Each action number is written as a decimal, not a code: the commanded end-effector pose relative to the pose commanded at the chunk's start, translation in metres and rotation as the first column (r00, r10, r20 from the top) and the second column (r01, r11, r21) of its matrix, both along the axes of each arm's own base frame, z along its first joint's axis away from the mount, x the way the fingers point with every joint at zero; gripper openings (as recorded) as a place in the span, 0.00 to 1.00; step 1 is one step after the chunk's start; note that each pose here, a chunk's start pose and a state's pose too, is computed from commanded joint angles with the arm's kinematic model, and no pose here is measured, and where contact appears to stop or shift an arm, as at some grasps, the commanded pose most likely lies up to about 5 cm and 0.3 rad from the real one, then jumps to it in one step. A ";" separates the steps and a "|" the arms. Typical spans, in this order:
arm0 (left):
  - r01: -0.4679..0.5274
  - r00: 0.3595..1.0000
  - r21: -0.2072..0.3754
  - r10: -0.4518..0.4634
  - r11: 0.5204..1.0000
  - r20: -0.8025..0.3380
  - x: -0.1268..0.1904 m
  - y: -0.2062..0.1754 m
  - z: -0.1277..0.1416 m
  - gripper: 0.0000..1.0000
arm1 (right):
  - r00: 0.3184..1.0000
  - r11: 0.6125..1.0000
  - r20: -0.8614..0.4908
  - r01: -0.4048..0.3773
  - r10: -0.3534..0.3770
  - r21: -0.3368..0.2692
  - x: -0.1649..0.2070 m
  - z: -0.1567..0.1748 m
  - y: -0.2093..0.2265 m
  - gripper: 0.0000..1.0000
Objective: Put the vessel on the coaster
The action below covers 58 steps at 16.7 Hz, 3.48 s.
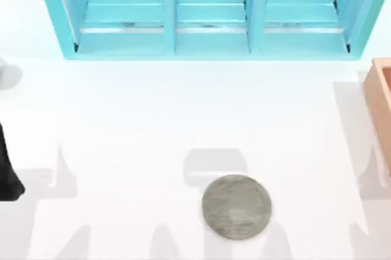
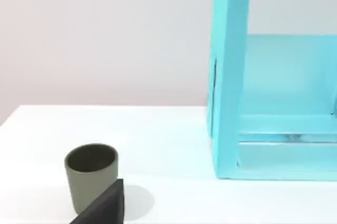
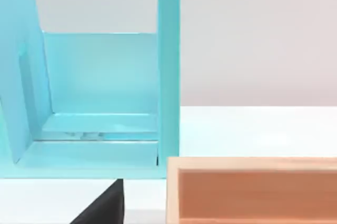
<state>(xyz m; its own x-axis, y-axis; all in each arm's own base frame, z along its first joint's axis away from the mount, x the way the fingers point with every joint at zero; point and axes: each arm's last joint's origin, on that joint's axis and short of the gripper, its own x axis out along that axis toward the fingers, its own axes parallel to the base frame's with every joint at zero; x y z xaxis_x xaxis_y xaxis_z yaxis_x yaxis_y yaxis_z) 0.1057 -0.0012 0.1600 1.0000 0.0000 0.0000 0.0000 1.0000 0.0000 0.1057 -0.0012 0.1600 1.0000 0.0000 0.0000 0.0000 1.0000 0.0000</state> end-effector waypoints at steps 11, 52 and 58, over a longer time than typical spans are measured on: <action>0.123 0.951 0.377 0.000 0.918 -0.309 0.018 -0.003 0.085 1.00 | 1.000 1.000 0.000 0.000 0.000 0.000 0.000 0.000 0.000 1.00; 1.000 0.004 0.002 0.100 -0.020 -0.995 0.381 0.090 0.059 1.00 | 1.000 1.000 0.000 0.000 0.000 0.000 0.000 0.000 0.000 1.00; 1.000 0.003 0.001 0.100 -0.020 -0.995 0.384 0.096 0.014 1.00 | 1.000 1.000 0.000 0.000 0.000 0.000 0.000 0.000 0.000 1.00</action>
